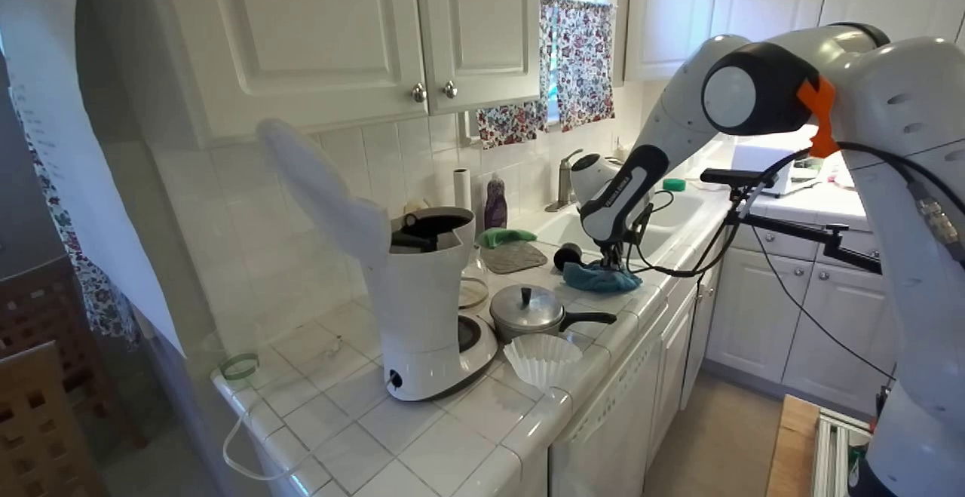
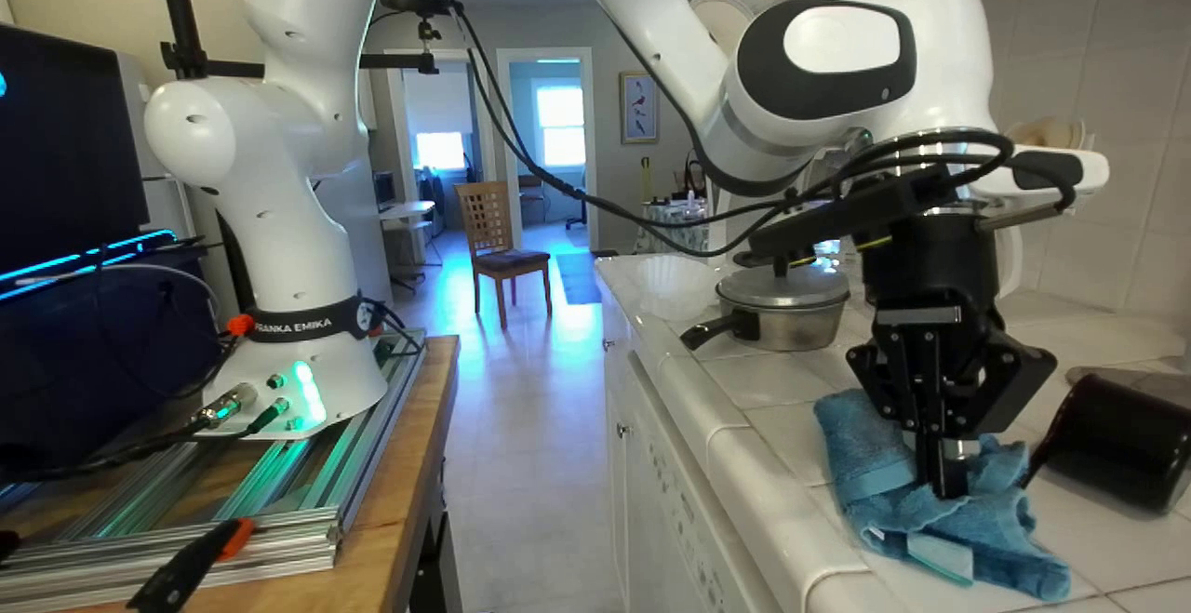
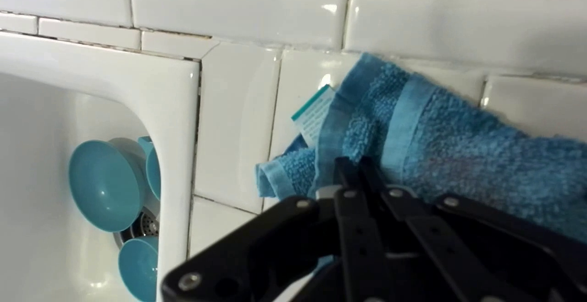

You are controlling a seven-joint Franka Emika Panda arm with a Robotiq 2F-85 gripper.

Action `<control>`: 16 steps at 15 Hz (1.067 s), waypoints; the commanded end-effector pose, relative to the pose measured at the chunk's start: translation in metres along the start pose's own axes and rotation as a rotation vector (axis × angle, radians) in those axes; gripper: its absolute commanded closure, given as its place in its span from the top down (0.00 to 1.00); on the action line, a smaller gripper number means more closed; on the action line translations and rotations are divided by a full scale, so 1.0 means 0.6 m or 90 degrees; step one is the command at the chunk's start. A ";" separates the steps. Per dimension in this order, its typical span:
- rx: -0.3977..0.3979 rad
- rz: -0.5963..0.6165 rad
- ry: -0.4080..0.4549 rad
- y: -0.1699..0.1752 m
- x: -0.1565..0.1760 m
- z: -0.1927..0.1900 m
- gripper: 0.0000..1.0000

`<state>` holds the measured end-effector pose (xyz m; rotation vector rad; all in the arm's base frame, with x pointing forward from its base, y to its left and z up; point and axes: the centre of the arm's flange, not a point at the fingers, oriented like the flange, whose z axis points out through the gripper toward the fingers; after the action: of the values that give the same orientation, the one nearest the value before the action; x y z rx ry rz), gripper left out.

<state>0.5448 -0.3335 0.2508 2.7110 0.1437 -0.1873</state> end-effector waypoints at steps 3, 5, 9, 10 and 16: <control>-0.027 0.017 0.041 0.003 0.068 0.017 0.01; -0.032 0.009 0.048 -0.001 0.091 0.015 0.01; -0.013 -0.024 0.050 -0.025 0.126 0.002 0.01; -0.004 -0.034 0.045 -0.032 0.128 -0.003 0.01; 0.076 -0.139 0.000 -0.072 0.113 -0.044 0.01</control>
<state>0.6107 -0.2936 0.2452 2.7381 0.3323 -0.1879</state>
